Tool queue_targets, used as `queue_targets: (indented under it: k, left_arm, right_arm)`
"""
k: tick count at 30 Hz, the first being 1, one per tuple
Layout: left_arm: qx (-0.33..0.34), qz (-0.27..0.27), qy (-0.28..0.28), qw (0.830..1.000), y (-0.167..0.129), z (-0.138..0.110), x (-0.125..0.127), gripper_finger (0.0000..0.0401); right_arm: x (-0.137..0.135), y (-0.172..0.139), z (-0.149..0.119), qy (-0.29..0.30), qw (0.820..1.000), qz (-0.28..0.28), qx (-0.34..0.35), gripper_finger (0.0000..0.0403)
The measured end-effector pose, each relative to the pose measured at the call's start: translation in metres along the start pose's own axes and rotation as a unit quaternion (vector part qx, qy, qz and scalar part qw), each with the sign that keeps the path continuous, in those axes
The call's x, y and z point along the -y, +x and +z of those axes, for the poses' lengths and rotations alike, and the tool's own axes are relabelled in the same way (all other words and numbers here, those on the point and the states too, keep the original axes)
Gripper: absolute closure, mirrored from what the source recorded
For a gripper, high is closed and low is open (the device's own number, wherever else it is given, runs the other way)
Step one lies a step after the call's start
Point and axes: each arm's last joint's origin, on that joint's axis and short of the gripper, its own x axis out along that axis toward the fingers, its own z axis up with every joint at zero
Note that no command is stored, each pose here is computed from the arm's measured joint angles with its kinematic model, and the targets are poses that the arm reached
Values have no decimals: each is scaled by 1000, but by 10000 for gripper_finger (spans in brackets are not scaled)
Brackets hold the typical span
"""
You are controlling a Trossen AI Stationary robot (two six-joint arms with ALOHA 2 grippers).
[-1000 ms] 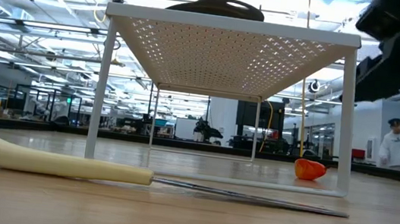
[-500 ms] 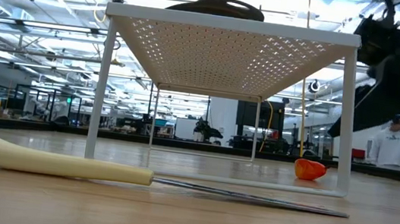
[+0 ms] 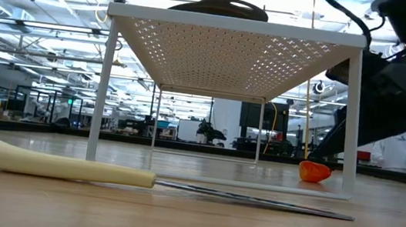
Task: Pick & Place Fruit
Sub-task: Put the peach into the red strainer bowl on the shelf
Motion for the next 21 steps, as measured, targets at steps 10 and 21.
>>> queue_targets:
  k: [10,21]
  left_arm:
    - [0,0,2,1000,0,0,0,382]
    - [0,0,3,1000,0,0,0,382]
  right_arm:
    - [3,18,-4,0,1000,6,-18,149]
    - [5,22,-5,3,1000,0,-20,155]
